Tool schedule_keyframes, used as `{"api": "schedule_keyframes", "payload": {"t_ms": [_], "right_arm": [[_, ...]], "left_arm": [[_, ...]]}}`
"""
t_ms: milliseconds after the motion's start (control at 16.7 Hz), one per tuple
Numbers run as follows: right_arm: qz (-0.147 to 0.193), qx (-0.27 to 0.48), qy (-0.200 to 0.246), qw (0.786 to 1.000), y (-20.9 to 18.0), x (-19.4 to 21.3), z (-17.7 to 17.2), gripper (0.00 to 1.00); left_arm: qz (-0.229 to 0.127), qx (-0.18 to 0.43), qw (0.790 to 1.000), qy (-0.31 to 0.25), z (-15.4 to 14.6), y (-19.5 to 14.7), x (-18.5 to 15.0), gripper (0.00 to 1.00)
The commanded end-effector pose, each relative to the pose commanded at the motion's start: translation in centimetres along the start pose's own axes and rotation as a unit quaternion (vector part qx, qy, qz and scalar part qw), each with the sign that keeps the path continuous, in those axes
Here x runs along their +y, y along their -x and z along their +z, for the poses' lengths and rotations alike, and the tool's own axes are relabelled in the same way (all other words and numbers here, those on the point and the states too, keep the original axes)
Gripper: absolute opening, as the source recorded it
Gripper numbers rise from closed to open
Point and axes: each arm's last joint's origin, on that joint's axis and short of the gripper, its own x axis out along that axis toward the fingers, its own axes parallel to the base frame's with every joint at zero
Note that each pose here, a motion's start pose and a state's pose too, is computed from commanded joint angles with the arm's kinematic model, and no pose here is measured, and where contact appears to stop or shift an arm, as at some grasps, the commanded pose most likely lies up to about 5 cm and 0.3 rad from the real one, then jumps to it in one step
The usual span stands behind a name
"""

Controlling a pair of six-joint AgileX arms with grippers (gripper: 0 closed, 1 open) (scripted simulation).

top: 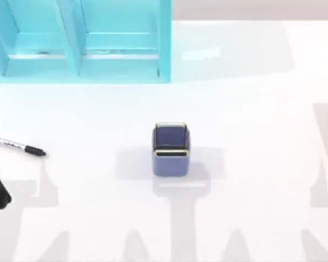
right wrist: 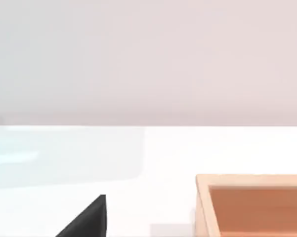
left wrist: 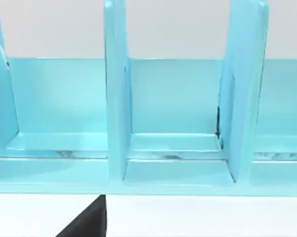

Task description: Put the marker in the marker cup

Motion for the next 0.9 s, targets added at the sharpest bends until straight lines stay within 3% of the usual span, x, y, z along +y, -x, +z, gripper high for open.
{"api": "schedule_keyframes", "payload": {"t_ms": [300,540,720,900], "right_arm": [[0.0,0.0,0.0,1.0,0.0,0.0,0.0,1.0],[0.0,0.0,0.0,1.0,0.0,0.0,0.0,1.0],[0.0,0.0,0.0,1.0,0.0,0.0,0.0,1.0],[0.0,0.0,0.0,1.0,0.0,0.0,0.0,1.0]], "left_arm": [[-0.005,0.013,0.999,0.032,0.3,-0.3,0.2,1.0],[-0.016,0.067,0.987,0.144,0.8,-1.8,0.7,1.0],[-0.011,0.133,0.956,0.26,0.8,-4.0,1.6,1.0],[0.013,0.21,0.899,0.384,-0.4,-7.0,2.9,1.0]]}}
